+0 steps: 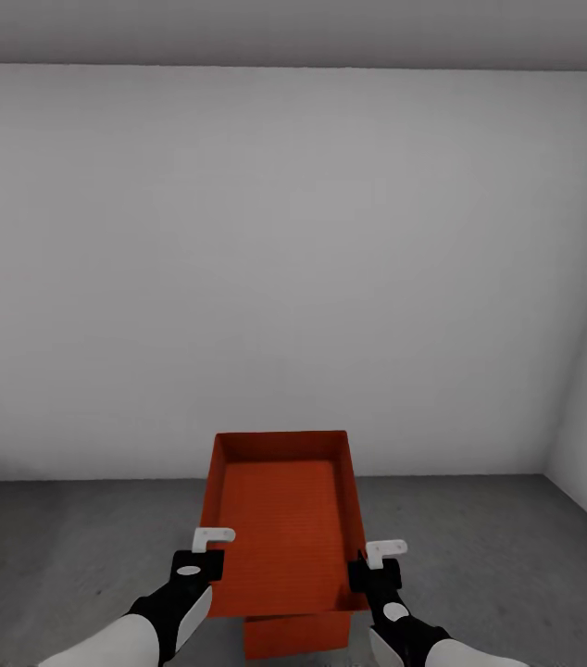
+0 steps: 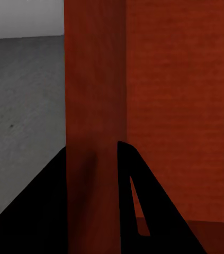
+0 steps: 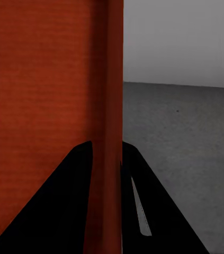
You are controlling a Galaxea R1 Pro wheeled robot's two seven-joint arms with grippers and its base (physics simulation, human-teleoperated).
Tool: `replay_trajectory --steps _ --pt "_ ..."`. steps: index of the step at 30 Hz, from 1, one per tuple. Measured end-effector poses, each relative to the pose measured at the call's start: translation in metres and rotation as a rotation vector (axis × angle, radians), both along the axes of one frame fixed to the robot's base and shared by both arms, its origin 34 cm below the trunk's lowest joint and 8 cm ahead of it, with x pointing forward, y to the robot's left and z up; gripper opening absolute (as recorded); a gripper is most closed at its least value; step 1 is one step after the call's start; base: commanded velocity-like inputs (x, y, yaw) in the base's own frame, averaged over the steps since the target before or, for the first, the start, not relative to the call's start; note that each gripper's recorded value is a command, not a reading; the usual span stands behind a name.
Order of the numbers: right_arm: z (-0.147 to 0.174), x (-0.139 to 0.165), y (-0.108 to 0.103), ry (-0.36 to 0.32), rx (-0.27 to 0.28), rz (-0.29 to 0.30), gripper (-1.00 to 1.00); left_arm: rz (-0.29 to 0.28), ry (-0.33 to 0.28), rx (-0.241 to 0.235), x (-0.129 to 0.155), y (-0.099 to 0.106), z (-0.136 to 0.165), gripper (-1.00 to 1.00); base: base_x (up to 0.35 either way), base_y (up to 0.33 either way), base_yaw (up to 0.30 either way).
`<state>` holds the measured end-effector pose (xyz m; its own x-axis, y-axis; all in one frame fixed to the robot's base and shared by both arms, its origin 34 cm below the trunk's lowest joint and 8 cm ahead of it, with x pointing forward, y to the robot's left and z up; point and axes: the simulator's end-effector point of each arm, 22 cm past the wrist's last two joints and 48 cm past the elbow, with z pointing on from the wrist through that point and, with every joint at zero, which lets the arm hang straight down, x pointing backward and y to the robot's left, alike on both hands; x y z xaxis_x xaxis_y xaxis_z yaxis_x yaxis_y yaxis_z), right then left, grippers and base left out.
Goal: Move the two storage containers from the living room to the garage. In the garage, place one container on the floor and stack the other container on top of it (either order is fine).
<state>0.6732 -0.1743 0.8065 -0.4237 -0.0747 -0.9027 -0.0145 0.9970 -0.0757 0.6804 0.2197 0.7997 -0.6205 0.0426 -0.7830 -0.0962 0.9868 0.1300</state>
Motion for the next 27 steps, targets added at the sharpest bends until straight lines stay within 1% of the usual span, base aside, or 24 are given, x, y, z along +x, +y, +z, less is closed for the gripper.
replay_trajectory --steps 4,7,19,22,27 --pt "-0.0001 0.0000 -0.0001 0.000 0.000 0.000 -1.00 0.000 0.000 0.000 -0.0001 -0.0001 -0.0002 -1.00 -0.088 -0.251 0.000" --pt "0.0001 -0.0001 0.0003 0.000 0.001 0.000 -1.00 0.000 0.000 0.000 0.0001 0.0003 0.0002 -1.00 -0.028 -0.137 0.000" --pt "0.0001 -0.0002 0.0003 0.000 0.001 0.000 -1.00 0.000 0.000 0.000 0.0000 0.0003 0.0002 -1.00 -0.003 -0.014 0.002" --pt "0.0003 -0.0002 0.0004 0.000 0.001 0.000 -1.00 0.000 -0.001 0.000 0.0001 0.0004 0.0004 -1.00 0.000 0.000 0.120" --pt "0.0016 0.0001 0.0005 -0.003 0.000 0.000 -1.00 0.000 -0.003 0.000 0.0002 0.0005 0.0015 -1.00 0.000 0.000 0.215"
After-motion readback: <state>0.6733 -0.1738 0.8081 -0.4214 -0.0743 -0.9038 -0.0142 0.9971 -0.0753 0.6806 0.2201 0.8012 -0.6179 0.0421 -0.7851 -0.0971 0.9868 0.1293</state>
